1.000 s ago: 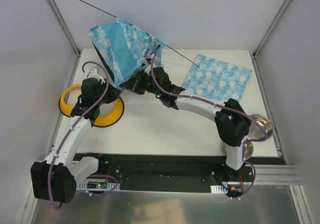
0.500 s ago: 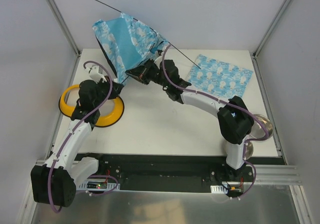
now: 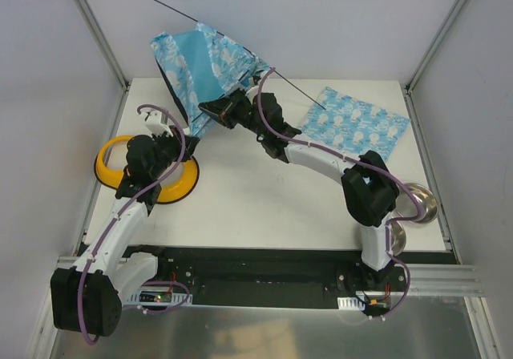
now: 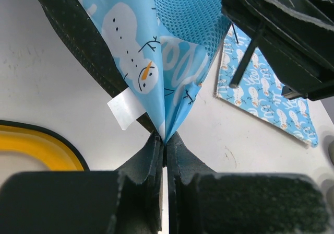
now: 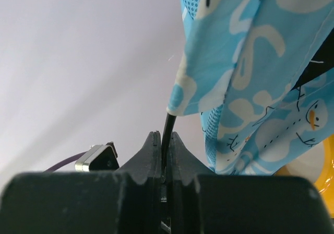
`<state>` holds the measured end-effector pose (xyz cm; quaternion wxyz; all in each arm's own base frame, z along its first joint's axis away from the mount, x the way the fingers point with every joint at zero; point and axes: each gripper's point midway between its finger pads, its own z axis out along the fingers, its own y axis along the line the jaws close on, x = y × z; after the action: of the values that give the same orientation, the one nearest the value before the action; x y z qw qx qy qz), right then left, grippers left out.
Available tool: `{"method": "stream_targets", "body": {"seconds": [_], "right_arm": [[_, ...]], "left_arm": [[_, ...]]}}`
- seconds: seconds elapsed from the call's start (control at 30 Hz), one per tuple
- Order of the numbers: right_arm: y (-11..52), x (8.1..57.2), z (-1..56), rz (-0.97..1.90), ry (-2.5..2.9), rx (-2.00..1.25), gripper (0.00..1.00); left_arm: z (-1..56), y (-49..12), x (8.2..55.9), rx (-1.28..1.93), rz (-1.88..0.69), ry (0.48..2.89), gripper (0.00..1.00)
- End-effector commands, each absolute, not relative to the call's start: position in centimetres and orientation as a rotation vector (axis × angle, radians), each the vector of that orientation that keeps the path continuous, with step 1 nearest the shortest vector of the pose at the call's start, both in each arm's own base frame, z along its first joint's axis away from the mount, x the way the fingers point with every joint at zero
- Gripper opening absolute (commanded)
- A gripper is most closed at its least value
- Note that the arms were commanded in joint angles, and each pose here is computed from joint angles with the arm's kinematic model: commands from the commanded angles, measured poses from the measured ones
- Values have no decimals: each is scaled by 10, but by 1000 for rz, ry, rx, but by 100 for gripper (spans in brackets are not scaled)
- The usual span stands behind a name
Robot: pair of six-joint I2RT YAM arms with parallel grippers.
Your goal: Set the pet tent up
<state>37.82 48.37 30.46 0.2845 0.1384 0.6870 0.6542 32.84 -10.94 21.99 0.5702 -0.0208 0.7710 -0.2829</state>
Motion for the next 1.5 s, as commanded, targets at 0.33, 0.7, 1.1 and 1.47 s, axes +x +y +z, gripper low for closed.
{"method": "stream_targets", "body": {"seconds": [0.33, 0.7, 1.1, 1.47], "right_arm": [[399, 488, 310, 1313, 1549, 642, 0], [389, 495, 283, 1145, 1640, 689, 0], [372, 497, 282, 1093, 1621, 822, 0], [353, 495, 284, 1142, 1604, 1009, 0]], "left_arm": [[206, -94, 319, -66, -567, 1848, 0], [207, -94, 321, -79, -568, 1857, 0], [204, -92, 322, -91, -560, 1865, 0], [201, -88, 322, -111, -535, 1883, 0]]}}
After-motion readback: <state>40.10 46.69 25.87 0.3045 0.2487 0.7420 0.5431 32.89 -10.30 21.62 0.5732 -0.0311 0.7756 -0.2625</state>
